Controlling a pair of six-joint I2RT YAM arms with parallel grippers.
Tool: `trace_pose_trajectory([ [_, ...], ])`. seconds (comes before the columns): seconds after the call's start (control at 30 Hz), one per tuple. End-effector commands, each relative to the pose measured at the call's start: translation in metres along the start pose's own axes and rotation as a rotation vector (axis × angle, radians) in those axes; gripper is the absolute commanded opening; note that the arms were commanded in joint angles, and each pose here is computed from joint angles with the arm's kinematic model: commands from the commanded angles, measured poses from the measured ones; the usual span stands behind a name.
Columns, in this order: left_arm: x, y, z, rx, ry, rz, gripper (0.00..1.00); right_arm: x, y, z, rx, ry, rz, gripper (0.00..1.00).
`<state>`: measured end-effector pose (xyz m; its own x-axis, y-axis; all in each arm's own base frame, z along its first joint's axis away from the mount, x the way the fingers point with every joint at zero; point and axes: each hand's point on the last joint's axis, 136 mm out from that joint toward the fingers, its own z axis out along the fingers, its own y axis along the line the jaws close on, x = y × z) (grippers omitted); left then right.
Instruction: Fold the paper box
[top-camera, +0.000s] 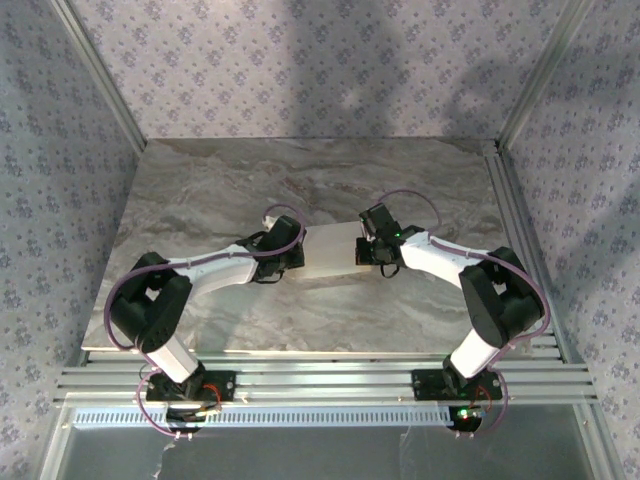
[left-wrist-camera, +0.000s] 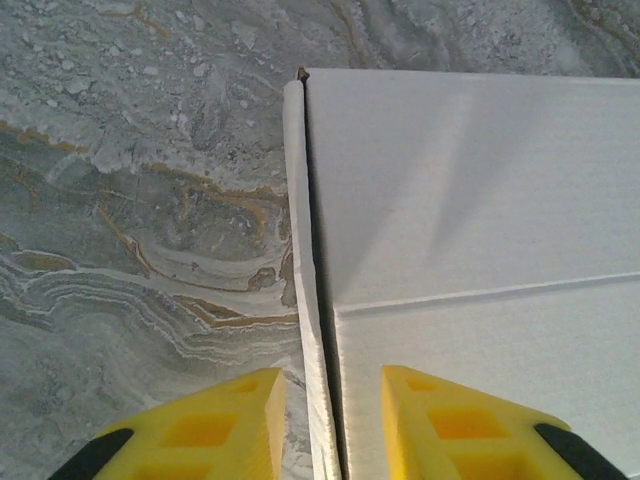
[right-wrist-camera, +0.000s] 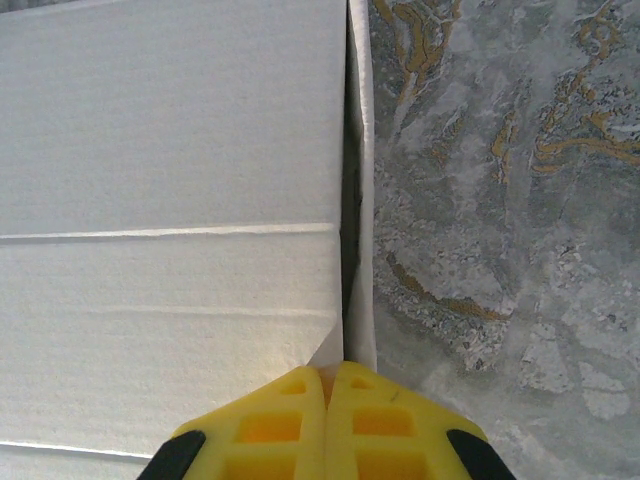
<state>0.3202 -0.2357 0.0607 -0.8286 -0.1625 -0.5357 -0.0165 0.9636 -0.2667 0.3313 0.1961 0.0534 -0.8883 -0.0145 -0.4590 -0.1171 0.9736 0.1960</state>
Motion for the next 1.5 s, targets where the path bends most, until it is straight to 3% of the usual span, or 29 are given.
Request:
trace_pose_trajectory([
  [0.0, -0.004, -0.003, -0.002, -0.009, -0.003, 0.029, 0.28, 0.02, -0.014, 0.002, 0.062, 0.06, -0.025, 0.04],
  [0.4, 0.003, -0.005, 0.003, 0.019, 0.005, 0.011, 0.25, 0.007, -0.01, -0.019, 0.025, 0.009, -0.026, 0.24],
  [0.9, 0.009, -0.004, 0.001, 0.042, 0.013, -0.001, 0.23, 0.022, -0.015, -0.013, -0.011, 0.034, 0.004, 0.25],
  [1.1, 0.01, 0.0, -0.002, 0.024, 0.019, 0.018, 0.22, 0.023, -0.018, -0.013, -0.007, 0.036, 0.004, 0.21],
  [1.3, -0.009, 0.008, -0.037, -0.005, -0.056, 0.032, 0.32, 0.013, -0.02, -0.03, -0.005, -0.01, -0.005, 0.3],
  [1.47, -0.01, -0.002, -0.059, 0.004, -0.037, 0.134, 0.37, 0.012, -0.021, -0.05, -0.002, -0.035, -0.009, 0.4],
])
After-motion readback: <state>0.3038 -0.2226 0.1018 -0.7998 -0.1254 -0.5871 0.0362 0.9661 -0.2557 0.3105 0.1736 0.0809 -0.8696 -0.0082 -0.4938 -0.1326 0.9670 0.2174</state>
